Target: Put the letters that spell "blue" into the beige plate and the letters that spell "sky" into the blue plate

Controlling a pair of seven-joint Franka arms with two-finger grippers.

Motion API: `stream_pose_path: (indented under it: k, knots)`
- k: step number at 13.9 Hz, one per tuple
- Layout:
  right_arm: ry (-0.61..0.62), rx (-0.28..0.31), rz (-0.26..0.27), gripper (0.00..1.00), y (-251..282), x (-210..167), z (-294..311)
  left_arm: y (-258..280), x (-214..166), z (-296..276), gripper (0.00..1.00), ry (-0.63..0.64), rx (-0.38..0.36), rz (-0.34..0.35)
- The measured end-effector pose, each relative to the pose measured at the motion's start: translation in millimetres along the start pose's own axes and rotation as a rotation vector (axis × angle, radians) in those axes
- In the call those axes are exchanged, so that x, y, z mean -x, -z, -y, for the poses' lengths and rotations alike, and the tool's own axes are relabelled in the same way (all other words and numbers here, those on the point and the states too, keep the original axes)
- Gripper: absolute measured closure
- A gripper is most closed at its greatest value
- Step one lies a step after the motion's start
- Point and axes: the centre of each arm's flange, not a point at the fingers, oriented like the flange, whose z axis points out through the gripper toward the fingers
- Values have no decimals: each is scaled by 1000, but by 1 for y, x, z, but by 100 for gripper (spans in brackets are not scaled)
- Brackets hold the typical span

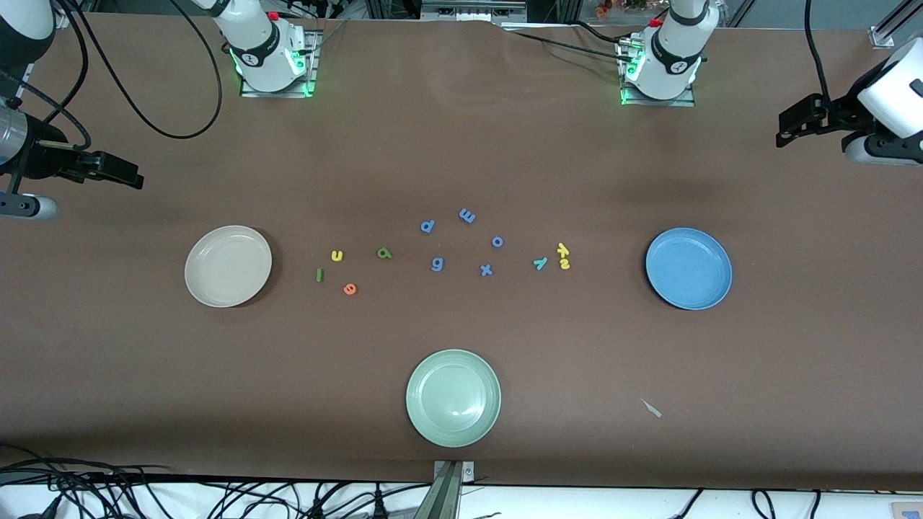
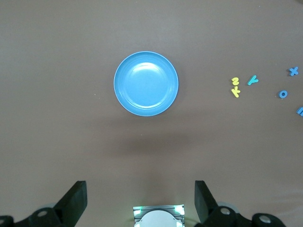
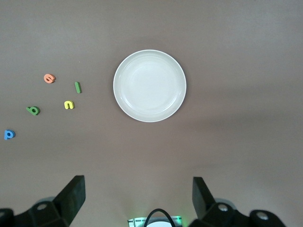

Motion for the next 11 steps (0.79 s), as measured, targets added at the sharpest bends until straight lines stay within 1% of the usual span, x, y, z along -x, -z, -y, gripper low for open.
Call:
stream_pose_path:
  k: [6,11]
  knots:
    - [0,0,0,0,0,0,0,-2,11,-1,0,0,0,-20]
    - [0,0,2,0,0,0,0,-11,15,-4,0,-5,-1,-2]
